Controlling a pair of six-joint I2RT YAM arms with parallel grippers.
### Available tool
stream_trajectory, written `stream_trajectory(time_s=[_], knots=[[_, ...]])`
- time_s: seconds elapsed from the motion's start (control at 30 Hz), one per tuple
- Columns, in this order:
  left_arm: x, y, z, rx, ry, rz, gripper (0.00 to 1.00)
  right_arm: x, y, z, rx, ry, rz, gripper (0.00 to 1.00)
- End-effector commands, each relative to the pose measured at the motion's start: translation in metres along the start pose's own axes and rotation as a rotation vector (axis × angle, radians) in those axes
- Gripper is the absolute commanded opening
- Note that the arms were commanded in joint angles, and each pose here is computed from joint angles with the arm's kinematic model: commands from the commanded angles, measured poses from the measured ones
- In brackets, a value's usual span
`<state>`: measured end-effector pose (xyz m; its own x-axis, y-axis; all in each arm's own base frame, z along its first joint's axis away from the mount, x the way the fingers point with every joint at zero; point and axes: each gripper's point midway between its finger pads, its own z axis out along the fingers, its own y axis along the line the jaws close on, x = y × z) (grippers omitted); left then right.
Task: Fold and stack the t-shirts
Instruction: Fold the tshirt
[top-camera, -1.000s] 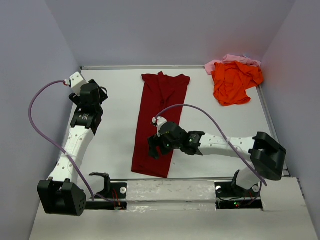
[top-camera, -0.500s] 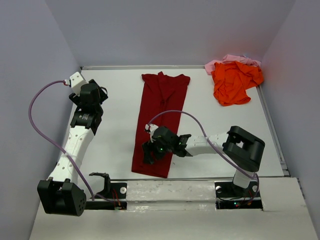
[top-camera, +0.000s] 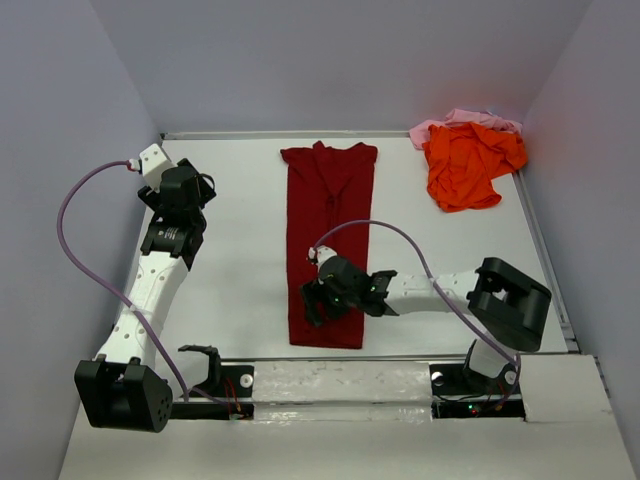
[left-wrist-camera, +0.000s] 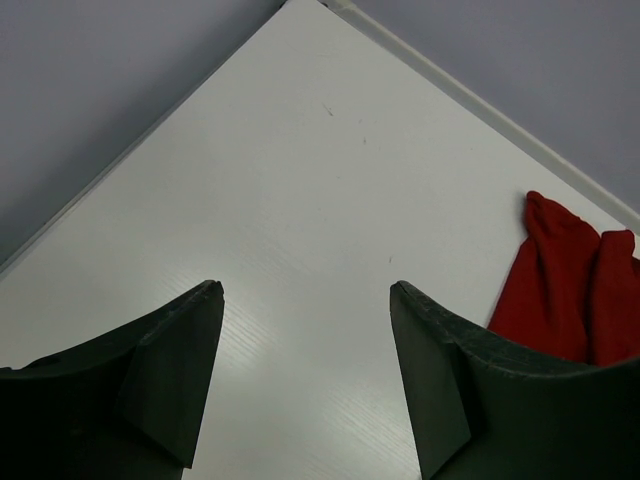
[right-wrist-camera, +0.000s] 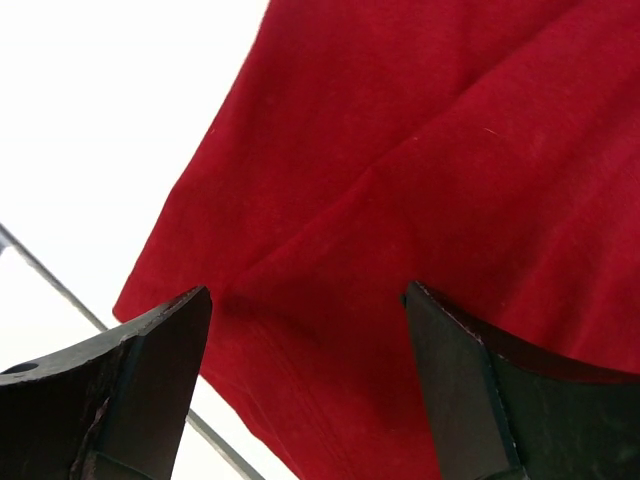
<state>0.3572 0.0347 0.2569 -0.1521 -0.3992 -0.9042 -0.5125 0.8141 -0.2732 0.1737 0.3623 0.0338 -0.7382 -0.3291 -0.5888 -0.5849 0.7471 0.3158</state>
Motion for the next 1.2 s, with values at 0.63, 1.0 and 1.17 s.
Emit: stream_trajectory(time_s=[0.63,1.0,1.17], knots=[[-0.030,-0.073,-0.093,0.407,-0.072,-0.153,0.77,-0.090,-0.005,-0.118,0.071,-0.301,-0.059,0.87],[0.157,-0.062,-0.155,0.689,0.487,-0.223,0.75,-0.012,-0.066,-0.126,0.266,-0.217,0.164,0.85],[0.215,-0.047,-0.185,0.721,0.684,-0.239,0.72,0.011,-0.077,-0.121,0.295,-0.191,0.253,0.84]])
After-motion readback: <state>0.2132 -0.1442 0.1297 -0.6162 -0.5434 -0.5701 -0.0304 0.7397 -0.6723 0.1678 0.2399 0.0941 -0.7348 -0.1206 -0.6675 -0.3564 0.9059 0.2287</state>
